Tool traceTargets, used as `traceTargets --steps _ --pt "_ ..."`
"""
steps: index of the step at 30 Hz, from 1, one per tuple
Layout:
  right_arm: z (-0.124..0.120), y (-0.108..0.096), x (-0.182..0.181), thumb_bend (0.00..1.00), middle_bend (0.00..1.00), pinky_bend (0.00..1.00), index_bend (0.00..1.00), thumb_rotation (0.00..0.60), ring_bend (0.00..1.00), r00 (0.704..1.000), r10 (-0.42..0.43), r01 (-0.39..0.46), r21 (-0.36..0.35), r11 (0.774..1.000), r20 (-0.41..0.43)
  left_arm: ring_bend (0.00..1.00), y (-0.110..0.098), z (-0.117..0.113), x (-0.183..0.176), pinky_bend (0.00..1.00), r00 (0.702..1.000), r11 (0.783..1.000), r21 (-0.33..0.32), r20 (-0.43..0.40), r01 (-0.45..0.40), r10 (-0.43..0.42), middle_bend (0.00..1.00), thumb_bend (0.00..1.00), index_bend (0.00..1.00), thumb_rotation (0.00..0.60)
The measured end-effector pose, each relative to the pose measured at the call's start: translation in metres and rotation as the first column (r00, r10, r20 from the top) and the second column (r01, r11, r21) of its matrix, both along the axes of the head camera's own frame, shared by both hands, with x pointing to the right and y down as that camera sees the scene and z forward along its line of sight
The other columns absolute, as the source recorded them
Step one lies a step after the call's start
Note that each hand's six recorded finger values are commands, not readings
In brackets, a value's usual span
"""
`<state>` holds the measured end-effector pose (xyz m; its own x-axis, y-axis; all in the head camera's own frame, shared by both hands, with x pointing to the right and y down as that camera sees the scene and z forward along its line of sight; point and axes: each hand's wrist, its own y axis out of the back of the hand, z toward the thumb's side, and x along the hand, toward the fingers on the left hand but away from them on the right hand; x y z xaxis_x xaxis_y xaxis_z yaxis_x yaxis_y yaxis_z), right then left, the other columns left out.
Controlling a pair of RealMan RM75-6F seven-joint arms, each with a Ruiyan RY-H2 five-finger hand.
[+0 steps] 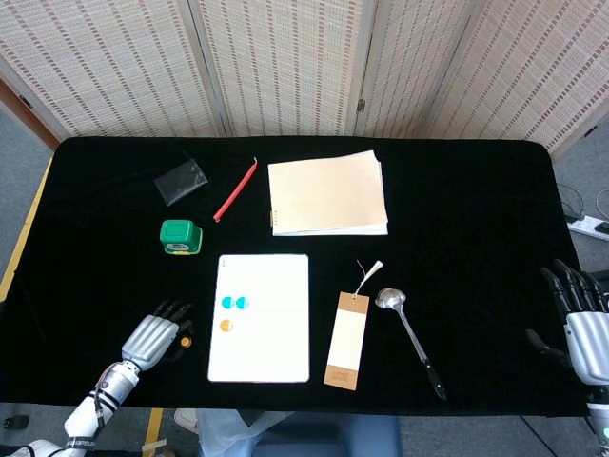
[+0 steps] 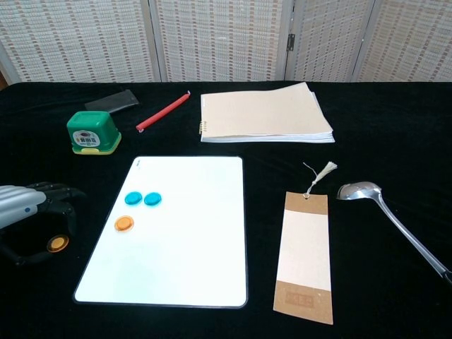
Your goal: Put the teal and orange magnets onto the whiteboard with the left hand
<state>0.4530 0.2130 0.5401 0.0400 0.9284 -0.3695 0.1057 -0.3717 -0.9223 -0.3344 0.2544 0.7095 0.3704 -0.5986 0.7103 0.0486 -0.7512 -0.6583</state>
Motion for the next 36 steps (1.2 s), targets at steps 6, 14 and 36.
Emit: traceTargets --steps 6,14,36 --pt "0.0 0.0 -0.001 0.27 0.0 0.0 0.0 0.6 0.0 1.0 -0.001 0.001 0.001 1.0 0.003 0.0 0.0 0.0 -0.001 0.0 1.0 1.0 -0.001 -0.005 0.009 -0.009 0.12 0.42 0.46 0.6" --pt "-0.001 0.001 0.0 0.27 0.0 0.0 0.0 0.6 0.0 1.0 0.003 -0.003 0.002 1.0 0.002 0.0 0.001 0.003 0.0 0.0 1.0 1.0 0.0 -0.015 0.018 -0.018 0.12 0.42 0.52 0.6" --pt "-0.002 0.002 0.006 0.27 0.0 0.0 0.0 0.6 0.0 1.0 0.013 -0.013 0.007 1.0 0.001 0.0 -0.043 -0.022 0.075 0.0 0.983 0.996 0.041 -0.166 -0.078 0.084 0.12 0.42 0.5 0.6"
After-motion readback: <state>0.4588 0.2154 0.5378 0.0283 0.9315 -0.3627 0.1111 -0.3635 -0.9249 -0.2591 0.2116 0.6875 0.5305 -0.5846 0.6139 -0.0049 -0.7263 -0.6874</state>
